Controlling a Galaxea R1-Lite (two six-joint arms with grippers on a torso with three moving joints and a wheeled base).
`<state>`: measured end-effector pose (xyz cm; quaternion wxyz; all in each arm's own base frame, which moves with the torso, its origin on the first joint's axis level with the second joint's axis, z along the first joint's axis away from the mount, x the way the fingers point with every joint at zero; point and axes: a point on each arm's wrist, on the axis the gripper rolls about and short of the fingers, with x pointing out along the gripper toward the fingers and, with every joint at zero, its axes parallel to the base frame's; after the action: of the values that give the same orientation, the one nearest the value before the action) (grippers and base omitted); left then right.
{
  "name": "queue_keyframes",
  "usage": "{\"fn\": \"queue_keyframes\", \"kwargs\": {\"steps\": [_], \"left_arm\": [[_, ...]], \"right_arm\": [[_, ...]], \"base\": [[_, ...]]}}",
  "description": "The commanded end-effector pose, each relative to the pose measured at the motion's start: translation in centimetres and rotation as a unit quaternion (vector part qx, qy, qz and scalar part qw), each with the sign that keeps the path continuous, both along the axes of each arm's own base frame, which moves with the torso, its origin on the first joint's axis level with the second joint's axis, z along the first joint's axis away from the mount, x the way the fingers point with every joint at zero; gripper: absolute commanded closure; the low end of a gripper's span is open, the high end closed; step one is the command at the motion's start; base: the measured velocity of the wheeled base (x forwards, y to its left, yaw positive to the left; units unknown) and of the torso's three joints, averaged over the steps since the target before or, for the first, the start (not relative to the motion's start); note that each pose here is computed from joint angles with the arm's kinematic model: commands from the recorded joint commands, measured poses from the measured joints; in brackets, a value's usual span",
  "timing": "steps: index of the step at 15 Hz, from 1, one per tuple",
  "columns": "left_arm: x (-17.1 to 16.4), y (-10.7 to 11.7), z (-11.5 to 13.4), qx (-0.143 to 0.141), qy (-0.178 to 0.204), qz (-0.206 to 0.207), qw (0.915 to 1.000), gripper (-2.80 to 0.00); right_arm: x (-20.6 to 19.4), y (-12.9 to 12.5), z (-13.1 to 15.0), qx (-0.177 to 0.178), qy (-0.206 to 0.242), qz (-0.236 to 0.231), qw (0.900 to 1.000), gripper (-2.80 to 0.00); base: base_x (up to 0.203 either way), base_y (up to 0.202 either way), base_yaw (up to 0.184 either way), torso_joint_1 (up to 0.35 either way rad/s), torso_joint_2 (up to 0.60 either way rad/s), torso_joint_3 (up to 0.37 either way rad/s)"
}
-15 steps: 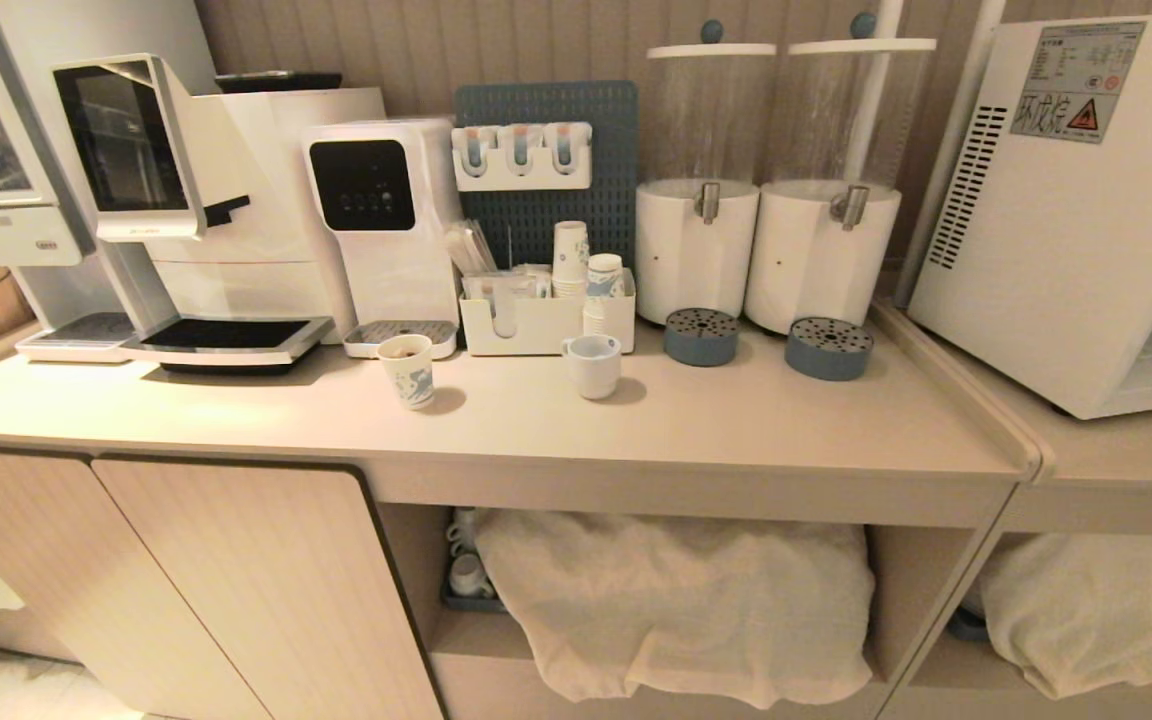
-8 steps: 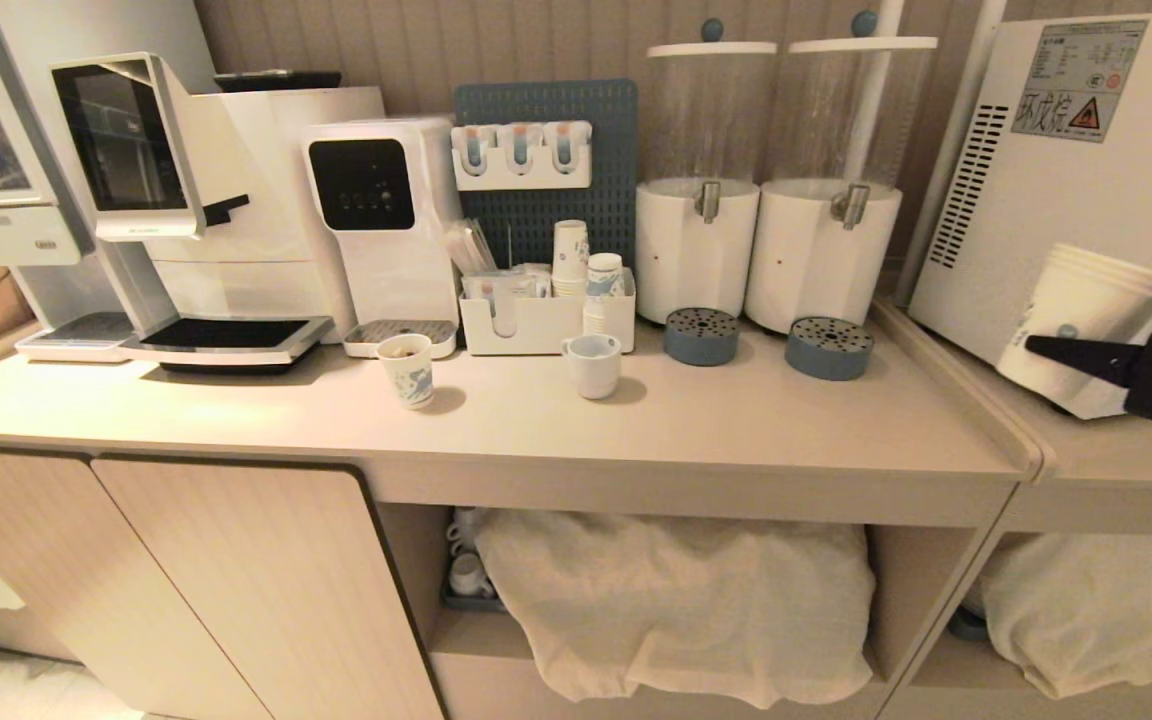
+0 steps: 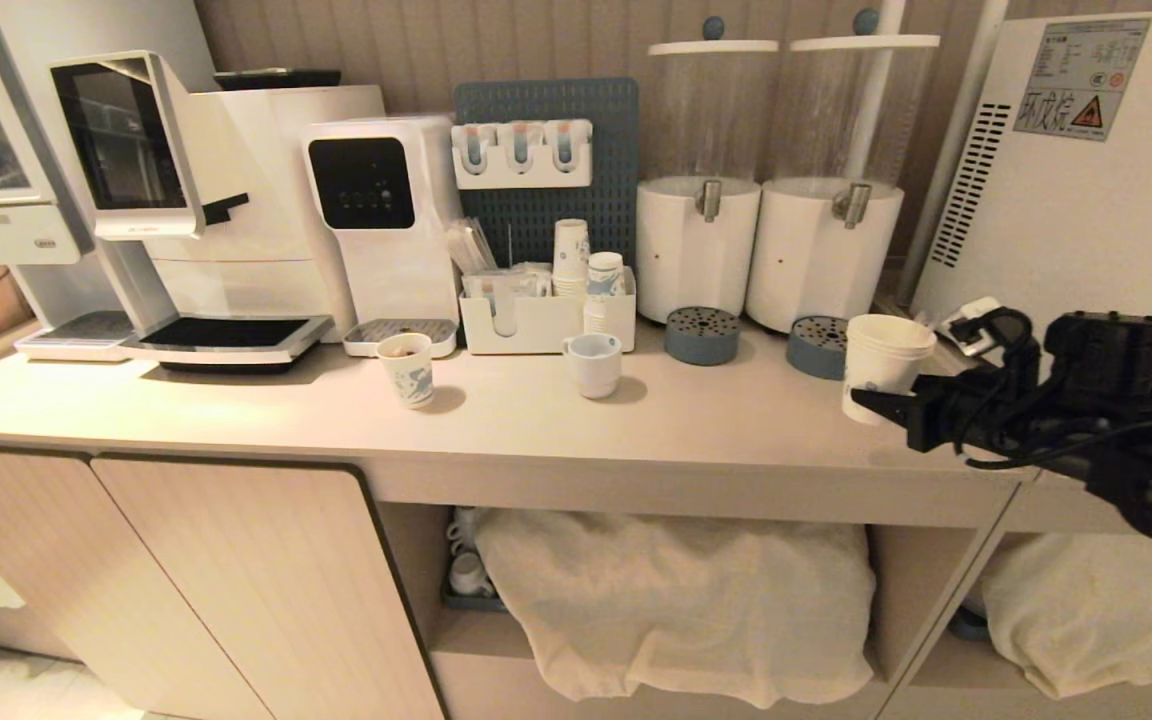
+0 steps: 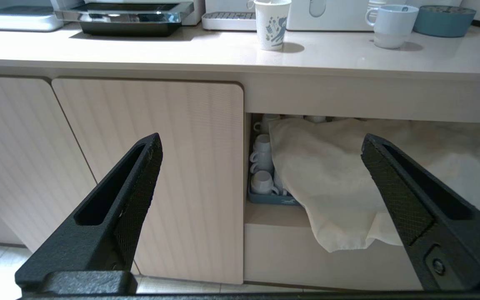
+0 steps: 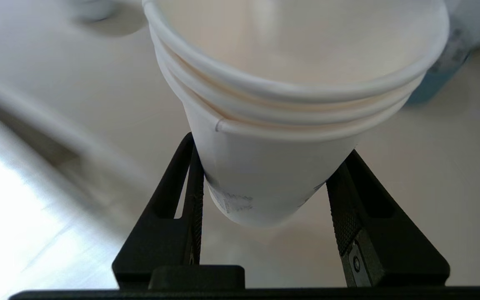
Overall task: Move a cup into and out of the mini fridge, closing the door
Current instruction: Place the paper cup on the table
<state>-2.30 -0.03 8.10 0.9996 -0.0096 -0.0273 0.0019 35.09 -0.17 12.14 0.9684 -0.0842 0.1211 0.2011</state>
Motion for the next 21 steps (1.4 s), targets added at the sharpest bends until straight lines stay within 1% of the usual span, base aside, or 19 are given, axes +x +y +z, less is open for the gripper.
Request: {"fn": "queue_keyframes", "kwargs": {"steps": [1,2,3,5,6,7,9,11,13,14,16,20,21], "left_arm": [[0.1,0.0,-0.5,0.0,0.008,0.0,1.0,-2.8],[0.1,0.0,-0.5,0.0,0.008,0.0,1.0,-2.8],[0.1,0.0,-0.5,0.0,0.008,0.0,1.0,-2.8],[0.1,0.0,-0.5,0.0,0.008,0.0,1.0,-2.8],[0.1,0.0,-0.5,0.0,0.008,0.0,1.0,-2.8],[0.1,0.0,-0.5,0.0,0.008,0.0,1.0,-2.8],[0.1,0.0,-0.5,0.0,0.008,0.0,1.0,-2.8],[0.1,0.0,-0.5,0.0,0.008,0.0,1.0,-2.8],[0.1,0.0,-0.5,0.0,0.008,0.0,1.0,-2.8],[0.1,0.0,-0.5,0.0,0.008,0.0,1.0,-2.8],[0.1,0.0,-0.5,0.0,0.008,0.0,1.0,-2.8],[0.1,0.0,-0.5,0.0,0.008,0.0,1.0,-2.8],[0.1,0.0,-0.5,0.0,0.008,0.0,1.0,-2.8]], "right_arm": [[3.6,1.6,-4.6,-0.02,0.001,-0.016,1.0,0.0],[5.0,2.2,-4.4,-0.027,-0.027,-0.03,0.999,0.0],[6.2,2.5,-4.7,-0.032,-0.04,-0.042,0.998,0.0],[7.4,2.7,-5.9,-0.035,-0.04,-0.051,0.997,0.0],[7.7,2.7,-6.1,-0.038,-0.043,-0.059,0.997,0.0],[7.7,2.6,-6.4,-0.043,-0.036,-0.076,0.996,0.0],[7.8,2.6,-7.2,-0.042,-0.022,-0.079,0.996,0.0],[7.9,2.6,-7.0,-0.039,-0.011,-0.084,0.996,0.0],[8.4,2.6,-6.6,-0.015,0.001,-0.105,0.994,0.0],[8.5,2.6,-6.7,-0.013,0.0,-0.11,0.994,0.0],[8.4,2.8,-6.6,-0.015,0.009,-0.119,0.993,0.0],[8.7,2.9,-7.1,-0.02,0.01,-0.13,0.991,0.0],[8.7,2.9,-6.9,-0.02,0.01,-0.13,0.991,-2.8]], "base": [[0.0,0.0,0.0,0.0,0.0,0.0],[0.0,0.0,0.0,0.0,0.0,0.0],[0.0,0.0,0.0,0.0,0.0,0.0],[0.0,0.0,0.0,0.0,0.0,0.0],[0.0,0.0,0.0,0.0,0.0,0.0],[0.0,0.0,0.0,0.0,0.0,0.0],[0.0,0.0,0.0,0.0,0.0,0.0],[0.0,0.0,0.0,0.0,0.0,0.0],[0.0,0.0,0.0,0.0,0.0,0.0],[0.0,0.0,0.0,0.0,0.0,0.0],[0.0,0.0,0.0,0.0,0.0,0.0],[0.0,0.0,0.0,0.0,0.0,0.0],[0.0,0.0,0.0,0.0,0.0,0.0]]}}
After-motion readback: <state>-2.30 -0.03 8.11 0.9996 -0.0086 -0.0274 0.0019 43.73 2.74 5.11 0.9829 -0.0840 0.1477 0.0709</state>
